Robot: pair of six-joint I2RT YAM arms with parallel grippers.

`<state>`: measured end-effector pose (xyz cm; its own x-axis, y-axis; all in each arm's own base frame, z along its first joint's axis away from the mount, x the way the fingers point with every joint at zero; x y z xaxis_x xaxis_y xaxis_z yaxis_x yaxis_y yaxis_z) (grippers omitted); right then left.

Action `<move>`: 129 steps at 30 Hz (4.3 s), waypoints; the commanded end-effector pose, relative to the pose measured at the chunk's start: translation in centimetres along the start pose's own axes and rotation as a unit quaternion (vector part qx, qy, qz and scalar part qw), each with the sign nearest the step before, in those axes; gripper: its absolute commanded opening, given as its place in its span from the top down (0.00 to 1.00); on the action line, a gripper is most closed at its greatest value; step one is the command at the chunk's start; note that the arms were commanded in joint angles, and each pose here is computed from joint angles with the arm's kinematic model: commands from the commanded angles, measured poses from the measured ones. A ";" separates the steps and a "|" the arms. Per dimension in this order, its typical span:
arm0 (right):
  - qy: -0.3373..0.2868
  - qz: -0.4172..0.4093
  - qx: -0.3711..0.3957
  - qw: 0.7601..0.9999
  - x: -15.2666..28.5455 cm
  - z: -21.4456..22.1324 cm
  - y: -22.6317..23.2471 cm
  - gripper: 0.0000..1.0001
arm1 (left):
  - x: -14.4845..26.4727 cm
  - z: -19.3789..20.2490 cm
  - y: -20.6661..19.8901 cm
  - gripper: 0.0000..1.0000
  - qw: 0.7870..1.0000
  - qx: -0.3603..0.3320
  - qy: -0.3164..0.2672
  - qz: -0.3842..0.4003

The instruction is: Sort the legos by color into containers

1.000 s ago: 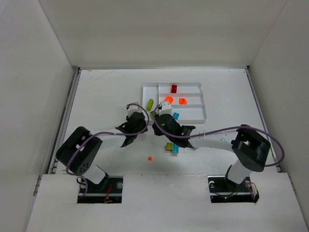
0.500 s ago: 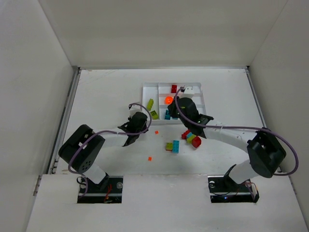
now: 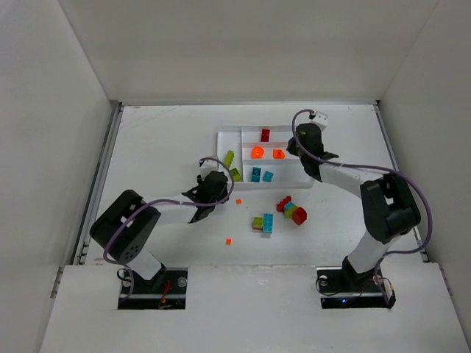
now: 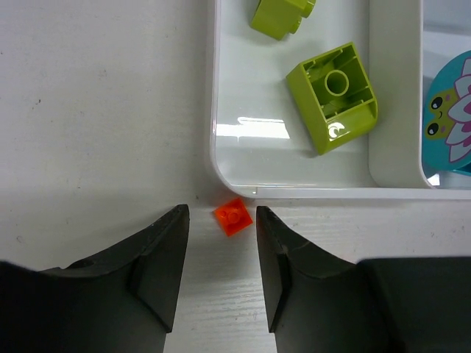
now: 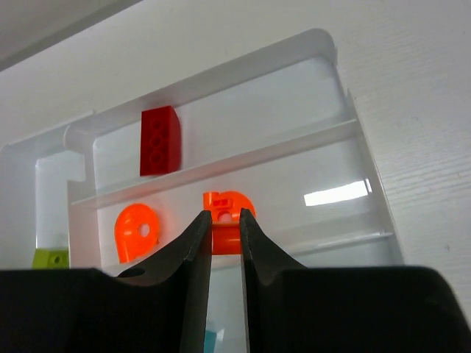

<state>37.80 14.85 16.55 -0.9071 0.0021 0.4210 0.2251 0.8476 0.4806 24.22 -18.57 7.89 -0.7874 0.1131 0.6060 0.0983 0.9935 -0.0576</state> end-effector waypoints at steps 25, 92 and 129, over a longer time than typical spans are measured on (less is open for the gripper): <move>0.001 -0.009 0.012 1.000 -1.3 -1.1 1.2 0.50 | -0.2 0.2 -1.8 0.70 0.999 -0.037 0.005 -0.022; 0.180 -0.059 0.219 0.957 10.5 21.2 7.7 0.73 | 7.3 -7.1 3.3 0.83 0.989 0.083 -0.120 0.028; 0.005 -0.040 0.031 0.999 5.7 1.9 2.1 0.82 | -3.6 -13.6 -10.3 0.81 0.991 0.014 -0.099 0.091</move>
<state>30.53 17.23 17.45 -0.8944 -0.0306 0.4461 0.1738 0.8954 0.4100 32.81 -28.57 15.79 -0.8458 0.2832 0.4520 0.2201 0.9572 -0.1878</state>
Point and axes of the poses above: each gripper's point midway between its finger pads, its own x axis back along the fingers, its own y axis along the line the jaws close on, z = x × y, the point moved 9 cm from there along x, back along the fingers, and after that the axes turned 10 degrees about -x, right-handed, at the moved point
